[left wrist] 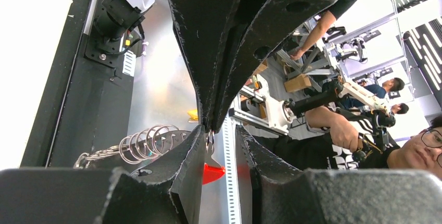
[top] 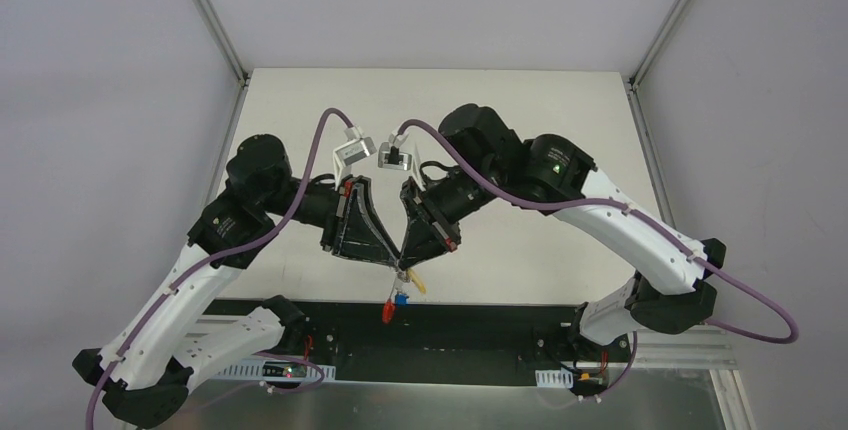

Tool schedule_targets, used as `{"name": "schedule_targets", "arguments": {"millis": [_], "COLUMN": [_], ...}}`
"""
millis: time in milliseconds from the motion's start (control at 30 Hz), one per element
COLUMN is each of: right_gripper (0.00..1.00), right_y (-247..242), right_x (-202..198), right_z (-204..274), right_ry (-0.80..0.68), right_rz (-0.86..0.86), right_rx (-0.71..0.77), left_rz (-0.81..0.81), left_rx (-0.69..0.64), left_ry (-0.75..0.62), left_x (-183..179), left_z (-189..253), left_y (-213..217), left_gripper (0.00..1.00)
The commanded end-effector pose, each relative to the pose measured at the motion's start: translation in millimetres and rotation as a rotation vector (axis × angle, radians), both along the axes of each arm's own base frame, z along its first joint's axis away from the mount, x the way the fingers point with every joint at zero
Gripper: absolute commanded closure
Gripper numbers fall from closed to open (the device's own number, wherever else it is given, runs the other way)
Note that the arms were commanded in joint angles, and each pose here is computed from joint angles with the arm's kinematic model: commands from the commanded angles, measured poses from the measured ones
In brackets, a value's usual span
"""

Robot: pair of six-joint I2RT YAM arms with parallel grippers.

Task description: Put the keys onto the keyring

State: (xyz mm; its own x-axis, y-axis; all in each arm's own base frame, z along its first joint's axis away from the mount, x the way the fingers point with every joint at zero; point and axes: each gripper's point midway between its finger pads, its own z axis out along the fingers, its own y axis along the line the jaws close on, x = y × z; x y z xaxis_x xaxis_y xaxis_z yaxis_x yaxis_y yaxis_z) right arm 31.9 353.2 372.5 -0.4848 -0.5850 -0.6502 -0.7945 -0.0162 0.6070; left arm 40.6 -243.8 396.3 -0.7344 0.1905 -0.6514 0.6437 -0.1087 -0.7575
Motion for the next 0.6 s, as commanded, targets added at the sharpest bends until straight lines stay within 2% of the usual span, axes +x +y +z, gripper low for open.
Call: {"name": "schedule_targets", "arguments": {"millis": [0,567], "right_gripper": [1.0,1.0], "right_y": [3.1,-4.1], "right_x": [3.4,4.6], "right_z": [14.9,19.0], "right_ry": [0.01,0.041], "right_rz": [-0.008,-0.029], "right_rx": [0.062,0.067], "left_rz": [-0.074,-0.093], "left_rx": [-0.003,0.013], "left_ry": [0.017,0.008], "left_x": [-13.0,-18.4], "left_z": [1.3,-5.4], "left_y": [2.7,6.8], "left_gripper": [0.74,0.78]}}
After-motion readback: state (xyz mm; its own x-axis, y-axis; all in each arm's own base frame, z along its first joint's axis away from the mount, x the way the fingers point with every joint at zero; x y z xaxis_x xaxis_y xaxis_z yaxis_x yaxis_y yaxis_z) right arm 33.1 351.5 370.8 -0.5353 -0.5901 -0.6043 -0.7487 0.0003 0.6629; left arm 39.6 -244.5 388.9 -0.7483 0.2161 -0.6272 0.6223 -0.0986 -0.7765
